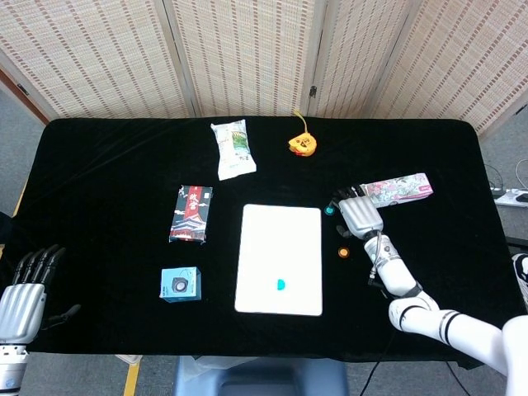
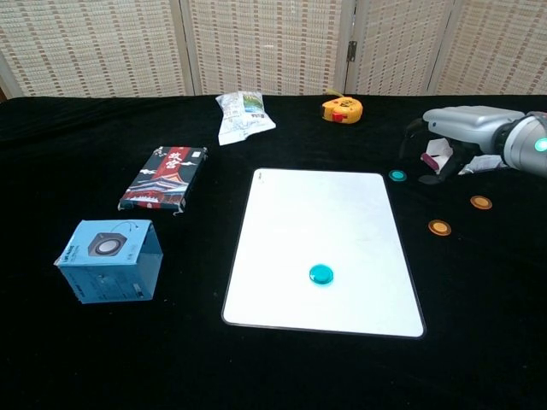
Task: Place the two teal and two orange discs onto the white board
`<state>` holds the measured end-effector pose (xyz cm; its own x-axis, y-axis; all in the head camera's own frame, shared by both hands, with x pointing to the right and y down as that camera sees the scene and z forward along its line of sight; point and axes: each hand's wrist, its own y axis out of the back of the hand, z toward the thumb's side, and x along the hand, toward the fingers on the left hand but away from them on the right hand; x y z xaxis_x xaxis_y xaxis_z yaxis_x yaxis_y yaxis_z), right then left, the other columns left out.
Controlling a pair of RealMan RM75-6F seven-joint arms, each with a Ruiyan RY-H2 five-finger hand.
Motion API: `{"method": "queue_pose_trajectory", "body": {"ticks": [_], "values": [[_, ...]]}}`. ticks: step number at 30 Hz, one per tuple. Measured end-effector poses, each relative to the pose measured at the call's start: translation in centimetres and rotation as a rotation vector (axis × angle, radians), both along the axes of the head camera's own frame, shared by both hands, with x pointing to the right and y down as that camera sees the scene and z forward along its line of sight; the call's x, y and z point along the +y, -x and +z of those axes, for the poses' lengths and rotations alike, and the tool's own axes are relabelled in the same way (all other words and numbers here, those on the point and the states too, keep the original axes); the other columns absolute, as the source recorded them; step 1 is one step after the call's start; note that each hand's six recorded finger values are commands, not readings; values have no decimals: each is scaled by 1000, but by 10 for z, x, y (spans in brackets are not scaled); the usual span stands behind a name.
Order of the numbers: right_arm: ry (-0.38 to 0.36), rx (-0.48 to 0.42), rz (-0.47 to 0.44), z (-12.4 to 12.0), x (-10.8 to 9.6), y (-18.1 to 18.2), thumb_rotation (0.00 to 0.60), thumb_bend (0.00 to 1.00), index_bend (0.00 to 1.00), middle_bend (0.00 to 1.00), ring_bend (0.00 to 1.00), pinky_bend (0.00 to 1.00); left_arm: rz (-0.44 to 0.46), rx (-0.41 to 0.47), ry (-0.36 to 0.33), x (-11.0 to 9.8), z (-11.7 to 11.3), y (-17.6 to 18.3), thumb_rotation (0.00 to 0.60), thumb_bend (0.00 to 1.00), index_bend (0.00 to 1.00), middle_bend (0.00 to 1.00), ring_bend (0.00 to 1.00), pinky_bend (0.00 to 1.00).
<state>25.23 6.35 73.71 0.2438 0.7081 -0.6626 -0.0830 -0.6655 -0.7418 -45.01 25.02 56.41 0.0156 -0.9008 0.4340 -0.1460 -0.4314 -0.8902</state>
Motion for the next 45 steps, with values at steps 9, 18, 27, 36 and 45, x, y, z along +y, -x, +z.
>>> {"method": "queue_pose_trajectory", "body": {"ticks": [9, 18, 27, 36, 45], "values": [[14, 74, 15, 27, -19, 4, 600, 399, 394, 198, 103, 36, -4, -8, 11, 1, 1, 1, 600, 154, 37, 76, 59, 0], [29, 101, 49, 45, -26, 7, 600, 400, 399, 201, 103, 36, -11, -13, 17, 1, 2, 4, 600, 154, 37, 76, 59, 0], [33, 84, 42, 50, -27, 20, 600, 402, 427, 203, 110, 36, -16, -12, 22, 2, 3, 5, 600, 154, 37, 76, 59, 0], [34, 86, 43, 54, -27, 22, 600, 430, 536, 232, 129, 36, -21, -12, 22, 3, 4, 8, 600, 154, 38, 76, 58, 0], [19, 38, 20, 39, -26, 24, 600, 431, 562, 241, 140, 37, -21, -8, 14, 1, 2, 8, 600, 154, 37, 76, 58, 0]]}}
